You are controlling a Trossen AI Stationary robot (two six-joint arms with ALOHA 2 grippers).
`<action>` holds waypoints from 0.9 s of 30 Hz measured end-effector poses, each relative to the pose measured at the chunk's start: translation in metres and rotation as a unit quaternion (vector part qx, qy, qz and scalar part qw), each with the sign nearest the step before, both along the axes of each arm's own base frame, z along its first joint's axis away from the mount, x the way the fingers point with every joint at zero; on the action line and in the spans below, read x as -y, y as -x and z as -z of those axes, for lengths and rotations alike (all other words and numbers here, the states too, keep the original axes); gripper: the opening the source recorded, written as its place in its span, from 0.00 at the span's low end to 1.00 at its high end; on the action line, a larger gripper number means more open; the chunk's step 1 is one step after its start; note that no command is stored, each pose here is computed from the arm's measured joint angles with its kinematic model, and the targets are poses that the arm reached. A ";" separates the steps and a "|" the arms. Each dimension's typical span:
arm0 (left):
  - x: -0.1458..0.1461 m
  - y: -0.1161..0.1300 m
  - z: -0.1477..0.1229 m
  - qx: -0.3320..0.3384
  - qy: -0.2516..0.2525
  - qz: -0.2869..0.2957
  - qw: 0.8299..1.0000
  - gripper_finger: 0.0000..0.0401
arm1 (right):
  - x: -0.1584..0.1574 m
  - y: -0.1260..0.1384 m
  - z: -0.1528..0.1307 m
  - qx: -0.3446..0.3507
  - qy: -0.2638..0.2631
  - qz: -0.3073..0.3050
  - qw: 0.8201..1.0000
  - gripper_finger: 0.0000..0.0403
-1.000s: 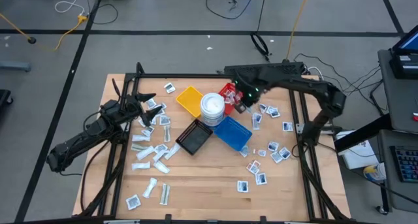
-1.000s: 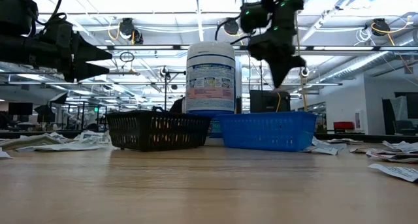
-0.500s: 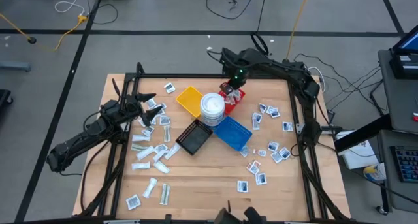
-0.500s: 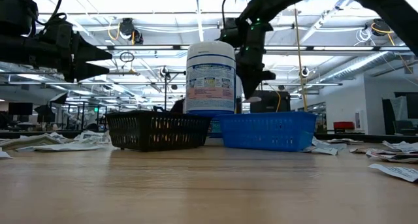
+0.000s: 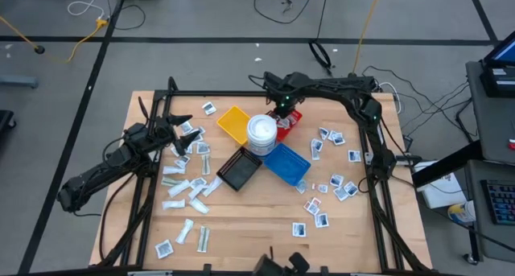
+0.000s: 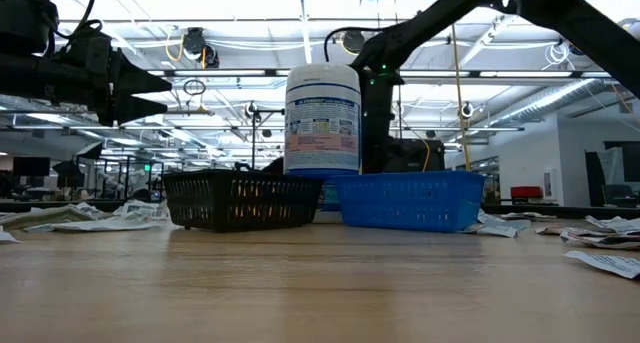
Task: Pick & Place First Aid Supplies
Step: Put the ointment pack into the red bin
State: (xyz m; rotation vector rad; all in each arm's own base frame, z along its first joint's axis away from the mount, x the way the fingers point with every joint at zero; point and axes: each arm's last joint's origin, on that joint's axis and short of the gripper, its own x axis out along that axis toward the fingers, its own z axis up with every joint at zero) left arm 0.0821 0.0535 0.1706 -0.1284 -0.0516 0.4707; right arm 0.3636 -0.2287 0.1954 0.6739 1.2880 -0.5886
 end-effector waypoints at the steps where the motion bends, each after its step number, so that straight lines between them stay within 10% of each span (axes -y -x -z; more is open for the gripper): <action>1: 0.000 0.000 0.000 0.000 0.000 0.000 1.000 0.98 | 0.000 -0.001 0.000 0.004 0.003 -0.001 1.000 0.00; 17: 0.000 0.000 0.000 0.000 0.000 0.000 1.000 0.98 | -0.002 -0.003 -0.004 0.014 0.013 -0.016 1.000 0.39; 27: 0.000 0.000 0.000 0.000 0.000 0.000 1.000 0.98 | -0.007 0.014 -0.039 0.019 0.027 -0.055 0.998 0.40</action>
